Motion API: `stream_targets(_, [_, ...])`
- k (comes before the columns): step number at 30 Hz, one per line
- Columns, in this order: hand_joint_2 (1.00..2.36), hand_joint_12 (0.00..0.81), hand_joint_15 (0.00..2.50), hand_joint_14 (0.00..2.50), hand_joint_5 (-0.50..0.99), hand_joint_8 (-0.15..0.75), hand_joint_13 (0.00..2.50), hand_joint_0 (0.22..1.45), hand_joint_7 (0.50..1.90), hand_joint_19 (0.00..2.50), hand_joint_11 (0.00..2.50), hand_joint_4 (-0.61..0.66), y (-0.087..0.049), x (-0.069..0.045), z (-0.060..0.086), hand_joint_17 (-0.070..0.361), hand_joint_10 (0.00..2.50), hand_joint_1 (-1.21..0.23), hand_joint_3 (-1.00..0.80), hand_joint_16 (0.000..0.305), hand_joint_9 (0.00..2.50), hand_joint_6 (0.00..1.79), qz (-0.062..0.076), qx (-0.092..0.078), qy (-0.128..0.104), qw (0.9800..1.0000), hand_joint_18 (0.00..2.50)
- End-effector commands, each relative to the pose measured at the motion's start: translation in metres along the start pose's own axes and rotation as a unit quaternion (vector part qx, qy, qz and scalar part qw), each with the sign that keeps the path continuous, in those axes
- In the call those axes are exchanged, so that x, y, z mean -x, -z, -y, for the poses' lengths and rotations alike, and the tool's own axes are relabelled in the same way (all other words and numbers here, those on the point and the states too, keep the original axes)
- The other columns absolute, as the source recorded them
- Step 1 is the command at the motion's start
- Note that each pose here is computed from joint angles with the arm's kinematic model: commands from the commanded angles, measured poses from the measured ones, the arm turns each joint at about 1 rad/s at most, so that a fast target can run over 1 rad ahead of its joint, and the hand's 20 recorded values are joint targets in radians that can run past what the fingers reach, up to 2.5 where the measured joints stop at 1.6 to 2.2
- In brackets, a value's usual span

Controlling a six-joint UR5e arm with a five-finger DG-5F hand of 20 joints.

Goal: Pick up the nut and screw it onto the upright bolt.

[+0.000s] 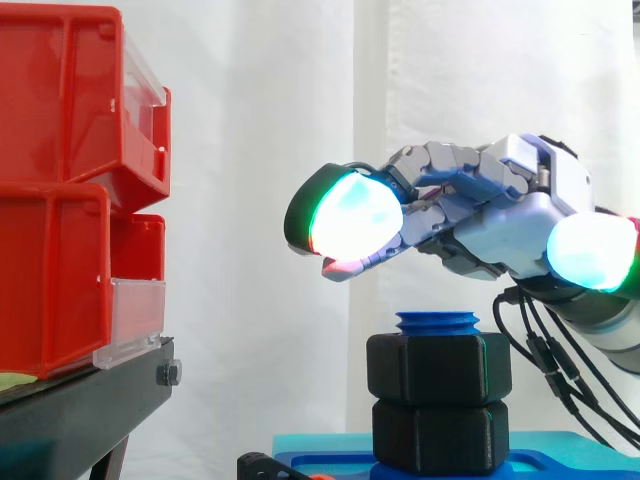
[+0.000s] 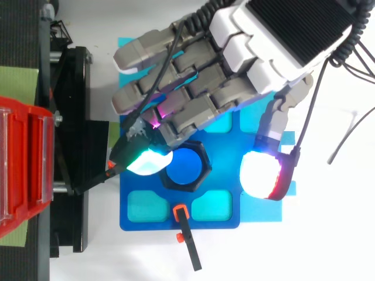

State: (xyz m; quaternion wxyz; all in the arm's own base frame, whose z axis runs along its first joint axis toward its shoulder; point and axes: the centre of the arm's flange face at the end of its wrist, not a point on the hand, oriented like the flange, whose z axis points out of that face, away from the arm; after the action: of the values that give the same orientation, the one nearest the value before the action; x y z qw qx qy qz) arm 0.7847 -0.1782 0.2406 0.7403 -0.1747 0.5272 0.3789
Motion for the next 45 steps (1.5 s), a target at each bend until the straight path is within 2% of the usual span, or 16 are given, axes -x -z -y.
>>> stream_targets(1, [1.00, 0.400, 0.00, 0.00, -0.17, 0.278, 0.41, 0.46, 0.52, 0.00, 0.00, 0.18, 0.001, -0.003, -0.001, 0.156, 0.00, -0.40, -0.50, 0.069, 0.63, 0.50, 0.006, 0.005, 0.009, 0.9999, 0.06])
stream_targets(9, [1.00, 0.403, 0.00, 0.00, -0.17, 0.283, 0.42, 0.46, 0.53, 0.00, 0.00, 0.19, -0.001, -0.015, 0.001, 0.156, 0.00, -0.40, -0.50, 0.069, 0.64, 0.50, 0.002, 0.002, -0.004, 1.0000, 0.07])
stream_targets(10, [1.00, 0.403, 0.00, 0.00, -0.17, 0.284, 0.42, 0.46, 0.53, 0.00, 0.00, 0.20, -0.003, -0.022, 0.012, 0.156, 0.00, -0.40, -0.50, 0.069, 0.64, 0.50, 0.005, 0.002, -0.016, 0.9999, 0.07])
stream_targets(12, [1.00, 0.405, 0.00, 0.00, -0.17, 0.286, 0.44, 0.46, 0.54, 0.00, 0.00, 0.20, -0.003, -0.029, 0.020, 0.155, 0.00, -0.40, -0.50, 0.069, 0.66, 0.50, 0.004, 0.002, -0.027, 0.9996, 0.09])
stream_targets(14, [1.00, 0.405, 0.00, 0.00, -0.16, 0.287, 0.44, 0.46, 0.54, 0.00, 0.00, 0.20, -0.009, -0.025, 0.022, 0.155, 0.00, -0.40, -0.50, 0.069, 0.66, 0.50, 0.004, 0.005, -0.034, 0.9994, 0.09])
stream_targets(16, [1.00, 0.405, 0.00, 0.00, -0.16, 0.289, 0.45, 0.46, 0.55, 0.00, 0.00, 0.21, -0.006, -0.028, 0.022, 0.155, 0.00, -0.40, -0.50, 0.069, 0.67, 0.50, 0.000, 0.001, -0.037, 0.9993, 0.10])
stream_targets(20, [1.00, 0.406, 0.00, 0.00, -0.16, 0.292, 0.47, 0.46, 0.55, 0.00, 0.00, 0.22, 0.001, -0.026, 0.025, 0.154, 0.00, -0.40, -0.50, 0.068, 0.67, 0.50, -0.004, -0.002, -0.039, 0.9992, 0.11])
stream_targets(21, [1.00, 0.405, 0.00, 0.00, -0.16, 0.294, 0.48, 0.47, 0.56, 0.00, 0.00, 0.22, 0.002, -0.028, 0.024, 0.152, 0.00, -0.41, -0.50, 0.068, 0.68, 0.50, -0.009, -0.002, -0.043, 0.9990, 0.13])
stream_targets(30, [1.00, 0.406, 0.00, 0.00, -0.15, 0.300, 0.50, 0.47, 0.61, 0.00, 0.00, 0.23, 0.007, -0.026, 0.026, 0.151, 0.00, -0.41, -0.50, 0.067, 0.70, 0.50, -0.013, -0.005, -0.048, 0.9988, 0.16])
stream_targets(38, [1.00, 0.410, 0.00, 0.00, -0.12, 0.315, 0.52, 0.47, 0.77, 0.00, 0.00, 0.26, 0.011, -0.028, 0.027, 0.147, 0.00, -0.40, -0.50, 0.065, 0.74, 0.50, -0.019, -0.010, -0.055, 0.9982, 0.18])
stream_targets(45, [1.00, 0.411, 0.00, 0.00, -0.10, 0.323, 0.53, 0.48, 0.84, 0.00, 0.00, 0.28, 0.014, -0.030, 0.027, 0.144, 0.00, -0.40, -0.50, 0.064, 0.77, 0.50, -0.024, -0.015, -0.064, 0.9976, 0.20])
